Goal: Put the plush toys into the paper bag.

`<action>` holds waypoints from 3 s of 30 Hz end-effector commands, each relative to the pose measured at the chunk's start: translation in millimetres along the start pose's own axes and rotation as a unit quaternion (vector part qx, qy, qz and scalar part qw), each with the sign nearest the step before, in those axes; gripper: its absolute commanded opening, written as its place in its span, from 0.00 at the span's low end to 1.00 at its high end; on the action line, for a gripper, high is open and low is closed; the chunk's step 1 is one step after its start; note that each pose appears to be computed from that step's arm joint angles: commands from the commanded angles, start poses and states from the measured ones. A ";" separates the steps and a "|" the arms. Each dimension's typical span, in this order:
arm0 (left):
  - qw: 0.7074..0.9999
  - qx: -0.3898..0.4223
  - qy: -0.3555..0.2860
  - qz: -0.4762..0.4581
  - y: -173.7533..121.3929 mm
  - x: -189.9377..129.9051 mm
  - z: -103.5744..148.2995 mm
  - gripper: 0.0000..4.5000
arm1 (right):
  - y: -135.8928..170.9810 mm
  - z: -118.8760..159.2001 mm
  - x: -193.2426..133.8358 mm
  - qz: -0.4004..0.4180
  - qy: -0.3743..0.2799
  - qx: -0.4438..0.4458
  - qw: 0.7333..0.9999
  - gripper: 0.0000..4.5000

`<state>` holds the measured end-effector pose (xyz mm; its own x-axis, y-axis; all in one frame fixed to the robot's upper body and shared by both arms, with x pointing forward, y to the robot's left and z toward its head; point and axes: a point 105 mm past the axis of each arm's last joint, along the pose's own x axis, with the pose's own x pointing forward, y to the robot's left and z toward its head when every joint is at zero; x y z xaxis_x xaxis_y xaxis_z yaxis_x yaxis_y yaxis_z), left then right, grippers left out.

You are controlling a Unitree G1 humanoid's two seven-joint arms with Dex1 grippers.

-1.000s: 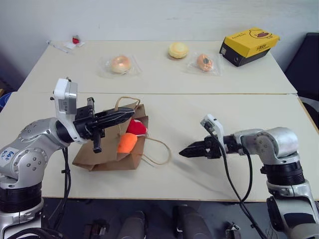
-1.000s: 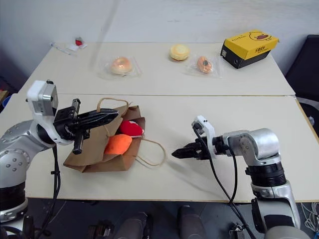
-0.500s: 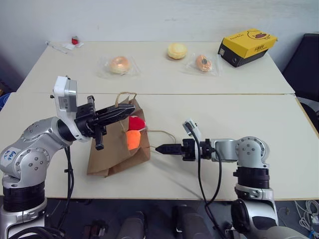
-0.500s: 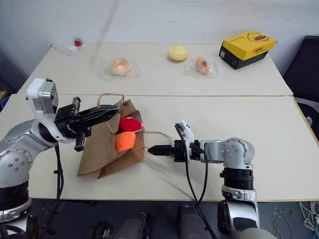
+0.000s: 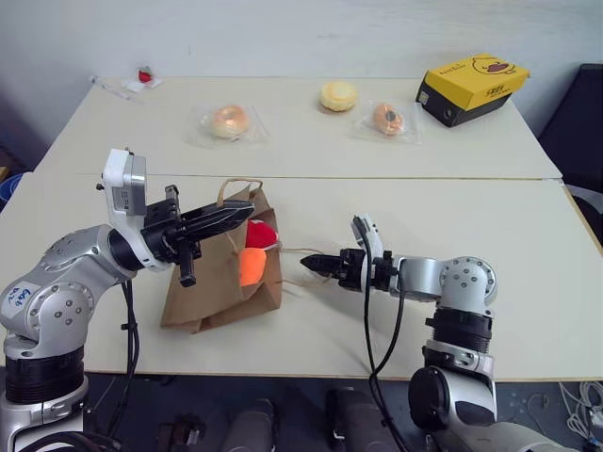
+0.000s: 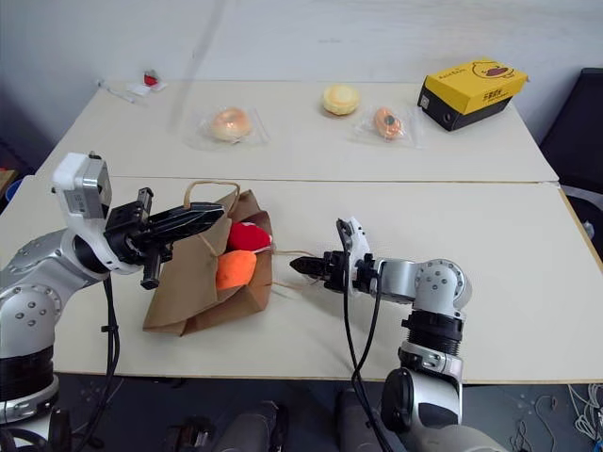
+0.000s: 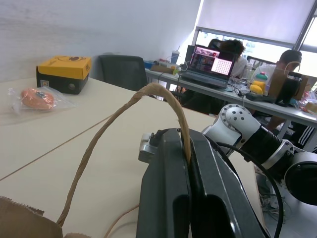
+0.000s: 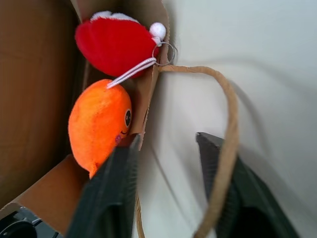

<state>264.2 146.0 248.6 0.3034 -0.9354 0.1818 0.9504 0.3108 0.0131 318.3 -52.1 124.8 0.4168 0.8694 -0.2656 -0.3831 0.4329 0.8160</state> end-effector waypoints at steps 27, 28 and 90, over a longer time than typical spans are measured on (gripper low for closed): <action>0.990 0.107 -0.075 0.051 64.0 39.6 1.8 0.00 | 121.5 82.1 -116.8 0.136 -0.170 -0.219 0.951 0.01; 0.990 0.107 -0.075 0.050 61.9 40.1 0.6 0.00 | 111.4 80.1 -113.1 0.119 -0.171 -0.209 0.955 0.01; 0.999 0.029 0.000 0.013 3.6 3.3 -10.8 1.00 | 50.3 61.3 -187.9 0.034 -0.205 -0.344 0.916 0.96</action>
<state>277.2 141.8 229.9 0.3375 -0.9264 0.1673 0.9380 0.3459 0.0233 278.3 -203.3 236.1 0.5991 0.7968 0.0788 -0.7631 0.5384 0.3574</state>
